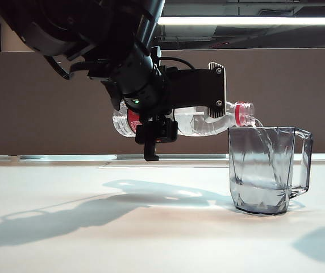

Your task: Pick up the mineral water bottle with the left hand on the table and pour water into the mug until it's half full.

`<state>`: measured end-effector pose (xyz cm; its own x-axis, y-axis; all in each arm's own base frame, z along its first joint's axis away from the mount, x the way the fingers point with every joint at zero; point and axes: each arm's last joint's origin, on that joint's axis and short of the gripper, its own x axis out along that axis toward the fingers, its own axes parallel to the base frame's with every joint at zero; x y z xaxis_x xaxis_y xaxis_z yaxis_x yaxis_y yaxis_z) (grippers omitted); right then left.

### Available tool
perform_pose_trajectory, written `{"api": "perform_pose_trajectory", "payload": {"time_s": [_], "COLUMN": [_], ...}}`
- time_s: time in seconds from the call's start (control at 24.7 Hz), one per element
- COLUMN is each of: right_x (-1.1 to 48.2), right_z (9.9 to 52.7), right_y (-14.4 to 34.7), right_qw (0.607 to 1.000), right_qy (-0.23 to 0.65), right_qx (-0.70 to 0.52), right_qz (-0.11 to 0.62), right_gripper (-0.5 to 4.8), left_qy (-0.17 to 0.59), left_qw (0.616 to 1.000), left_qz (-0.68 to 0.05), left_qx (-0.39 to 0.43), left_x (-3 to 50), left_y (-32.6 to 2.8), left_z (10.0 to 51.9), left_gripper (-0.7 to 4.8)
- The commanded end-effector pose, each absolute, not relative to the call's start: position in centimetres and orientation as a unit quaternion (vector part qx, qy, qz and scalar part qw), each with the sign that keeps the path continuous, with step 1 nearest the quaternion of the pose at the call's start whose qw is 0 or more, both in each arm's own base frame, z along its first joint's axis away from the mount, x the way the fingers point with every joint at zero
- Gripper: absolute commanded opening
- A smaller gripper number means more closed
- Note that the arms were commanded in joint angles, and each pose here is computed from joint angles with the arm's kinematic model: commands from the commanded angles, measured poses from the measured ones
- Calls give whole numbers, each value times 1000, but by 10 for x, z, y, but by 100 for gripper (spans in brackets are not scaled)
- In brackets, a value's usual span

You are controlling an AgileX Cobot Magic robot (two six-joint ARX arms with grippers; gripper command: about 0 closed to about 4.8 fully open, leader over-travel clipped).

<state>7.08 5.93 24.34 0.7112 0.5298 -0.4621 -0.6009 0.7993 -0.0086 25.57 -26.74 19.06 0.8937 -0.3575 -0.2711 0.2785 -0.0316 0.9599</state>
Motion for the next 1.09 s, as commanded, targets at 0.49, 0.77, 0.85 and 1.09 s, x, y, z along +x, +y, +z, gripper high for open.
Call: {"api": "perform_pose_trajectory", "payload": {"time_s": [0.49,0.77,0.85,1.09], "right_x": [71,71,71,71], "right_z": [246,246,246,246], "right_y": [59,59,59,59], "right_qw": [923,923,923,923], "right_qy": [217,217,217,217], "right_qx": [-74,-74,-74,-74], "right_qz": [308,308,308,308], "right_gripper": [-1,-1,-1,-1], "left_qy": [-52,-52,-52,-51], "left_qw": [706,707,707,710], "left_qz": [-211,-213,-212,-213], "left_qx": [674,673,673,670], "left_x": [256,256,256,256], "left_y": [-270,-270,-270,-270], "left_z": [202,202,202,202], "left_gripper": [238,238,238,238]}}
